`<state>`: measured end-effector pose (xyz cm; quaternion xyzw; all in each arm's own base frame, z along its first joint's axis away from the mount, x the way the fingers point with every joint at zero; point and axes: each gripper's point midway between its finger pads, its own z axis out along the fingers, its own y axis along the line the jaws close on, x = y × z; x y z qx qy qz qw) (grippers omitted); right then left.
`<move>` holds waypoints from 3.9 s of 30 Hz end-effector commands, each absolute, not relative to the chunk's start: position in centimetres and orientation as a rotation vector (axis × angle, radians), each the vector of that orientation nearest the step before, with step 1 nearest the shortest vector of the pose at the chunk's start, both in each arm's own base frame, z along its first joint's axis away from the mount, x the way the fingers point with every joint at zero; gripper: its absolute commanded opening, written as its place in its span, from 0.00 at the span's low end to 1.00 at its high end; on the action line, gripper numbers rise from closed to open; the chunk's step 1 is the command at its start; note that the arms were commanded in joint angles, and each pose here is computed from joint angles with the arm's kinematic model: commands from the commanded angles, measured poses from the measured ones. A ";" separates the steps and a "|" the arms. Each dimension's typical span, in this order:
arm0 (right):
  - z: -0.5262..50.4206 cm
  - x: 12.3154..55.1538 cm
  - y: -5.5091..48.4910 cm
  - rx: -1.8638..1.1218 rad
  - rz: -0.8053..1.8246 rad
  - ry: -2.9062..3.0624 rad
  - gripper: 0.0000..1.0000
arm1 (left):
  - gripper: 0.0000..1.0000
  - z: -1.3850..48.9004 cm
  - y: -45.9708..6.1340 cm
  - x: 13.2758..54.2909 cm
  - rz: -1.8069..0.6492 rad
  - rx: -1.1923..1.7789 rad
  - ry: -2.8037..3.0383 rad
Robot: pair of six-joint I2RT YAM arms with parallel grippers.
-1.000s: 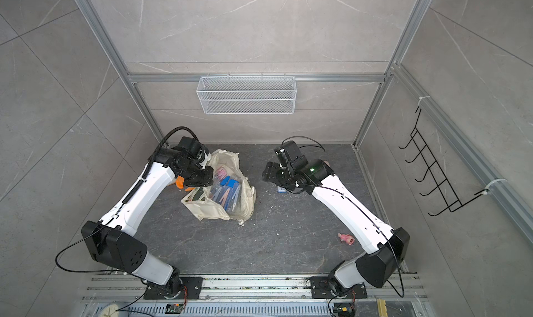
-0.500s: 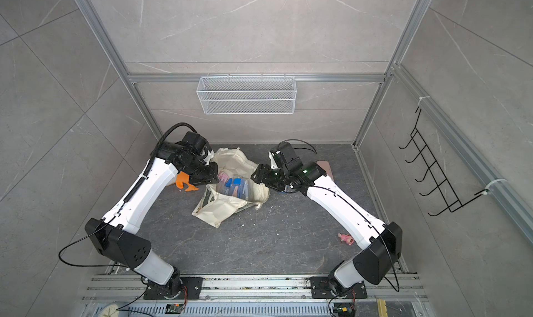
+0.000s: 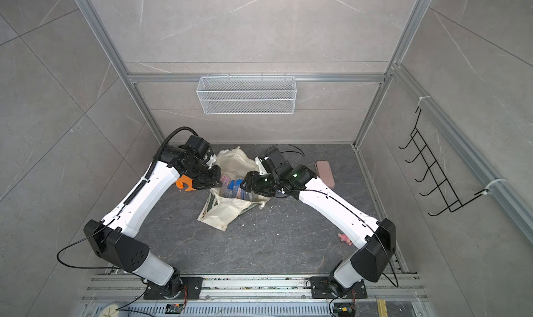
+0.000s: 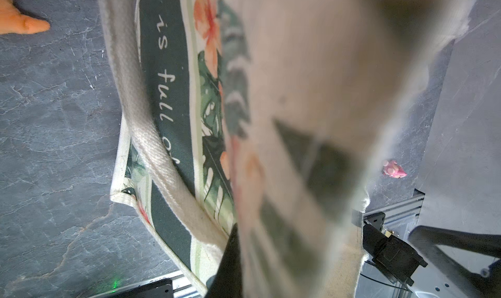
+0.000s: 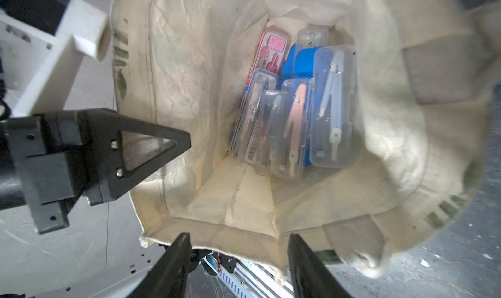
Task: Take out the compass set from the canvas bag
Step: Adjust the canvas bag at the center of the board, then pick up the compass set from the canvas bag.
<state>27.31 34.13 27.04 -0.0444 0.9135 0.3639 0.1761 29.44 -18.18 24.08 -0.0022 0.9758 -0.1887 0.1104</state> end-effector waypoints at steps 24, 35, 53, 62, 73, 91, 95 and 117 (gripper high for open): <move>19.2 21.9 39.9 -0.470 0.898 2.753 0.42 | 0.00 27.2 -19.1 34.0 -0.487 0.118 2.740; 17.0 24.5 39.8 -0.191 0.857 2.814 0.49 | 0.00 25.9 -19.9 31.2 -0.601 0.196 2.818; 12.3 31.9 33.2 0.338 0.400 2.868 0.71 | 0.00 26.6 -19.3 28.9 -0.640 0.187 2.817; 9.0 31.9 33.6 0.345 0.427 2.908 0.74 | 0.00 26.5 -19.5 28.9 -0.649 0.191 2.816; 6.3 32.6 34.9 0.345 0.504 2.912 0.76 | 0.00 26.5 -19.6 28.9 -0.657 0.183 2.818; 10.4 34.0 34.9 0.263 0.611 2.759 0.42 | 0.00 26.1 -19.5 28.9 -0.651 0.173 2.825; 11.1 34.1 34.8 0.270 0.642 2.742 0.36 | 0.00 26.1 -19.5 28.9 -0.649 0.170 2.827; 16.7 32.7 34.4 0.102 0.752 2.690 0.12 | 0.00 25.9 -19.9 29.9 -0.655 0.149 2.815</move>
